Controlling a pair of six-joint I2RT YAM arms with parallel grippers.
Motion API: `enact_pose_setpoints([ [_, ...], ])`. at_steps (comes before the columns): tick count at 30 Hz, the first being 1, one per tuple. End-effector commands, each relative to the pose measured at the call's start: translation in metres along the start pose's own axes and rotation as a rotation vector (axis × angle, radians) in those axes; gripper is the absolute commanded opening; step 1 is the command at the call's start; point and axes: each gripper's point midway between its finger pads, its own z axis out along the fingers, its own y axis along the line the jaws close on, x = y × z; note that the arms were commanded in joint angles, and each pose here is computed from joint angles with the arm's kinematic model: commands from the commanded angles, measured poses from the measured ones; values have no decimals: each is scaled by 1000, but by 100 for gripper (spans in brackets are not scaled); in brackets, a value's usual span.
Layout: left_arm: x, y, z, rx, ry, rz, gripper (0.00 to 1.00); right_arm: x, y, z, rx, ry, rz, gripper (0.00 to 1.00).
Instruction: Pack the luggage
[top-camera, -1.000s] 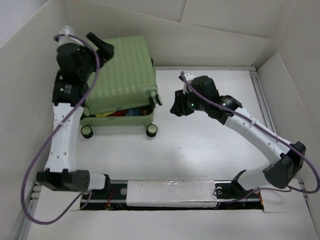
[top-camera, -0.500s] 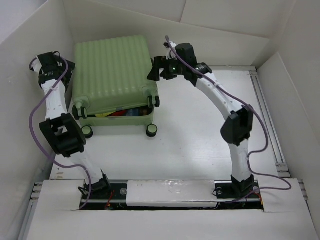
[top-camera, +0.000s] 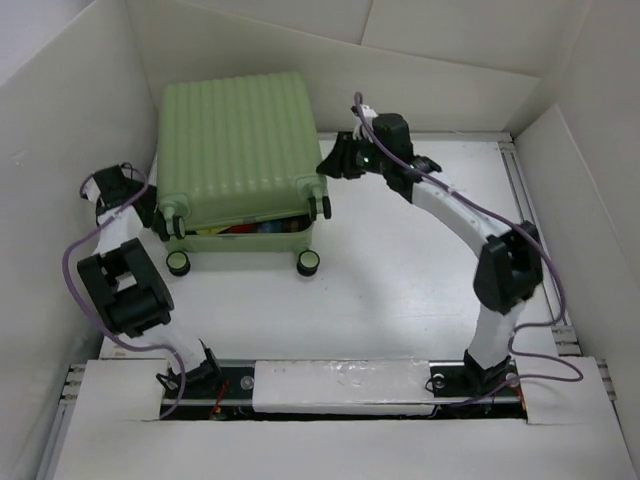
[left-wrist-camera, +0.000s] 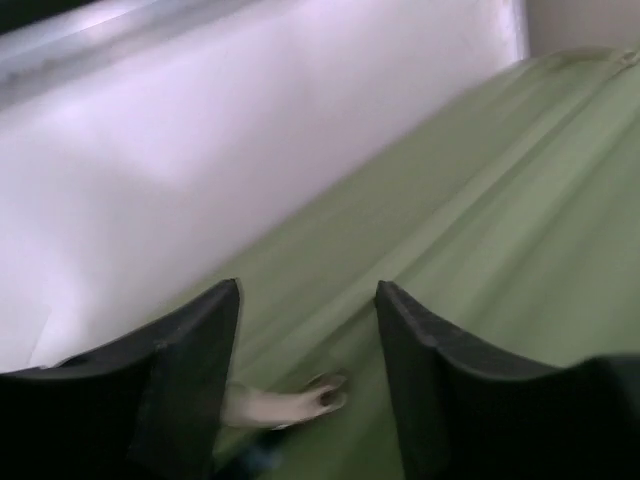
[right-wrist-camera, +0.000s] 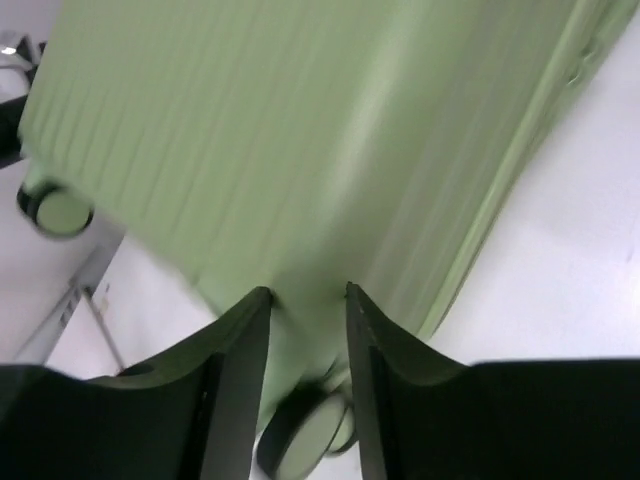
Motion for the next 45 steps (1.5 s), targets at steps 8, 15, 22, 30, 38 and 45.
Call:
enact_pose_setpoints([
  [8,205,17,-128,277,503,214,47,63,-23,-133,177,111,-45,52],
  [15,172,8,-180,233,334,334,50,1,-45,-183,278,-15,-28,70],
  [22,85,-91,-209,411,58,280,67,-43,-66,-197,344,-86,54,75],
  [30,43,-187,-195,543,14,200,85,30,-44,-166,391,-1,104,70],
  [38,53,-186,-190,577,41,185,84,76,-87,-96,418,44,331,78],
  [45,79,-177,-202,592,72,232,84,95,-84,-35,407,22,423,80],
])
